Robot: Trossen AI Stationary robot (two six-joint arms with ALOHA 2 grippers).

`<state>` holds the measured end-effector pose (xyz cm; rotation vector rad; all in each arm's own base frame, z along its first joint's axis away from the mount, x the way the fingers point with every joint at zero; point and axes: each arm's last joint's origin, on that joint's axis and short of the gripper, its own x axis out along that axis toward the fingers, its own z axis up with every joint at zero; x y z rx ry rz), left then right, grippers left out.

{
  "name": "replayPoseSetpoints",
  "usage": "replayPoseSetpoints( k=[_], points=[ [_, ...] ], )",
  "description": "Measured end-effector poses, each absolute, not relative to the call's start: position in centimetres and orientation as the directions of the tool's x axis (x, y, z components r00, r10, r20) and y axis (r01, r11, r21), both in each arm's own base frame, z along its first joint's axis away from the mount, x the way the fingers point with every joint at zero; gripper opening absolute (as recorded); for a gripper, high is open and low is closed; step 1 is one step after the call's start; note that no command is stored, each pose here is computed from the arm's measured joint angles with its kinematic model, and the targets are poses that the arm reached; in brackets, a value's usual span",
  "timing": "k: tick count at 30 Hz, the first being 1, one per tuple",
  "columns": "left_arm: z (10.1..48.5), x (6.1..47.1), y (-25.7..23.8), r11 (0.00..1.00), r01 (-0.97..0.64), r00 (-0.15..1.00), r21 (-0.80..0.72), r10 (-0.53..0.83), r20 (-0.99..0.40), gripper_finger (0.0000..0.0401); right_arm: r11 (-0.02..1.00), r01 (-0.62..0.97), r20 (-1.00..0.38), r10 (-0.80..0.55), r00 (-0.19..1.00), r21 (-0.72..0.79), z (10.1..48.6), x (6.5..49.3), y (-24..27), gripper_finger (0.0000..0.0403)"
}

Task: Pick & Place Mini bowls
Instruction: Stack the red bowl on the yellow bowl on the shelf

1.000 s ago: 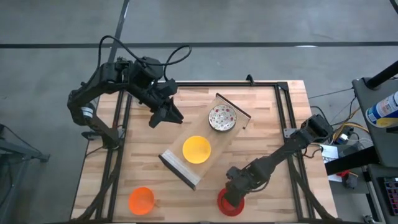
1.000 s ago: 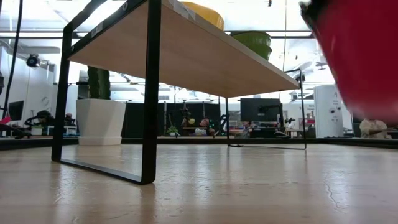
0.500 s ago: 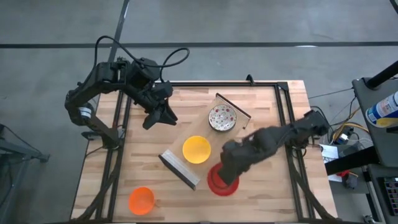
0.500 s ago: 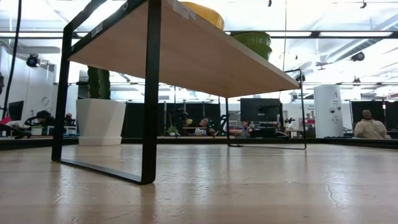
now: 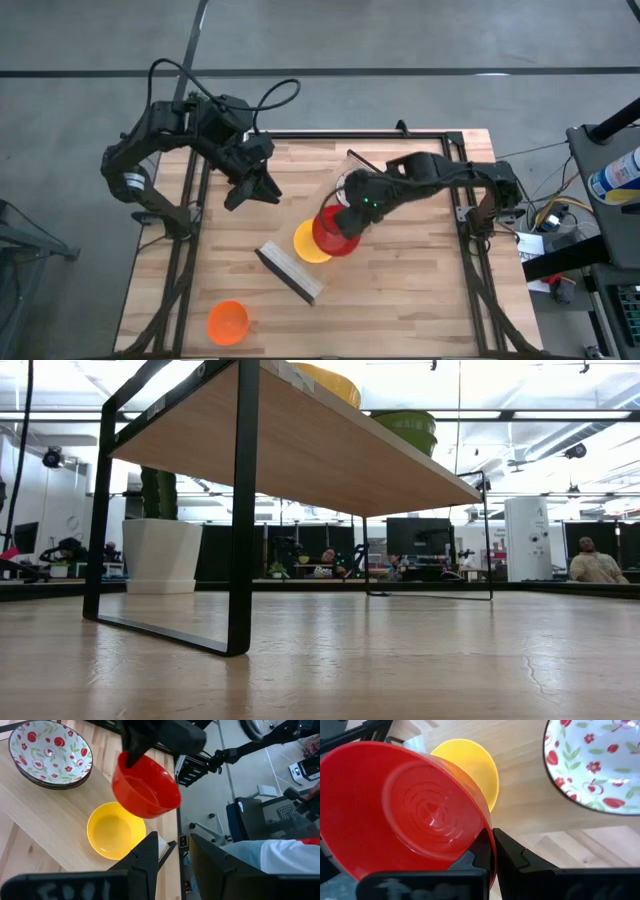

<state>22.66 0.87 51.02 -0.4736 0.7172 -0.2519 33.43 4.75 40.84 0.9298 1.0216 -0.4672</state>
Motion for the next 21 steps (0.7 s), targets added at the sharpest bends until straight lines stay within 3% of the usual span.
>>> replayPoseSetpoints(
  k=[21],
  points=[
    [51.5,21.4,0.8,0.871,0.068,0.741,-0.486,-0.371,-0.560,0.0103,0.596,0.709,-0.912,0.104,0.397,0.376,37.6,38.9,3.0,0.0008]
  ],
)
